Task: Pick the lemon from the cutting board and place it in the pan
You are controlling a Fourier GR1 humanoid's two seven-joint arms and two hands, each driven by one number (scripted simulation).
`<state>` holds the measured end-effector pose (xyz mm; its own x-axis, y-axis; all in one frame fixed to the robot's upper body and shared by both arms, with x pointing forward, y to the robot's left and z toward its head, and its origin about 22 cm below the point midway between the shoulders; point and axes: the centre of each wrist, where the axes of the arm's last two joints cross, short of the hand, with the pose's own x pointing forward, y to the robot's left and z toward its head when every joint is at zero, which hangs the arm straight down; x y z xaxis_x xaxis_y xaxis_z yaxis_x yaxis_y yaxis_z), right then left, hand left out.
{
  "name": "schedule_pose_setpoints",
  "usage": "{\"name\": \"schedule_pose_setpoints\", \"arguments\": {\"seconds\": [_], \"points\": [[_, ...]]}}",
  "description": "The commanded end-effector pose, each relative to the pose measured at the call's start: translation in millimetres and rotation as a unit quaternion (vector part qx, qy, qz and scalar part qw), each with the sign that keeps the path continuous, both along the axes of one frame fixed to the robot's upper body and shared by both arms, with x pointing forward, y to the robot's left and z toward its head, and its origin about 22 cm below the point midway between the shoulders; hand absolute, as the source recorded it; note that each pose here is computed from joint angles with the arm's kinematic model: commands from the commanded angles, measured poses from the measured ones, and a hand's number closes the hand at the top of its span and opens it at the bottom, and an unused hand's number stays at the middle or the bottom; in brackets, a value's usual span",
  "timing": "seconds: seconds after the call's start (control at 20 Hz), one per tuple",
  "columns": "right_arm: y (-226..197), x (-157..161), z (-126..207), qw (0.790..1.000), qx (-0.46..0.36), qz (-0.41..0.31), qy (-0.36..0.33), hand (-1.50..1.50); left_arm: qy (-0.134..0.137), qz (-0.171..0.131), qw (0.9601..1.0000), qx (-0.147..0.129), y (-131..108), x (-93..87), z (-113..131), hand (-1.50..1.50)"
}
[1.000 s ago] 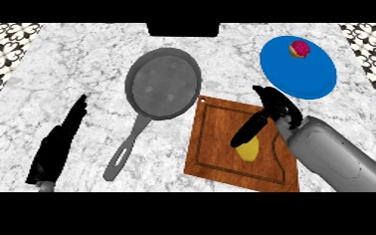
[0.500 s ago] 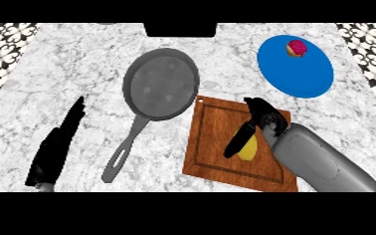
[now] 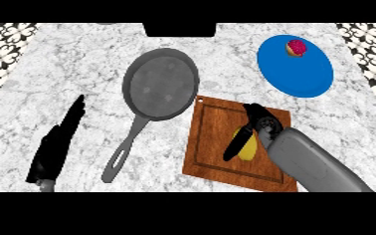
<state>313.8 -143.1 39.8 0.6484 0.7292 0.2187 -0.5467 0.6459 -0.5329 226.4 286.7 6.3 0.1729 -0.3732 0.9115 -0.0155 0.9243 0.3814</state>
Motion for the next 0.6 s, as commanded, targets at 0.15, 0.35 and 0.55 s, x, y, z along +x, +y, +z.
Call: {"name": "schedule_pose_setpoints", "arguments": {"seconds": [0.15, 0.35, 0.55], "points": [[2.3, 8.3, -0.2, 0.996, -0.048, -0.052, 0.051, -1.50, 0.000, 0.002, 1.0000, -0.006, -15.2, 3.5, -10.8, 0.00], [22.6, -10.0, -23.0, 0.996, -0.041, -0.058, 0.054, -1.50, 0.003, -0.004, 1.0000, 0.001, 0.7, -5.5, 6.5, 0.00], [9.1, 4.3, -39.0, 0.997, -0.043, -0.070, 0.013, 1.50, -0.002, -0.004, 1.0000, 0.002, 4.0, -12.7, 4.7, 0.00]]}}
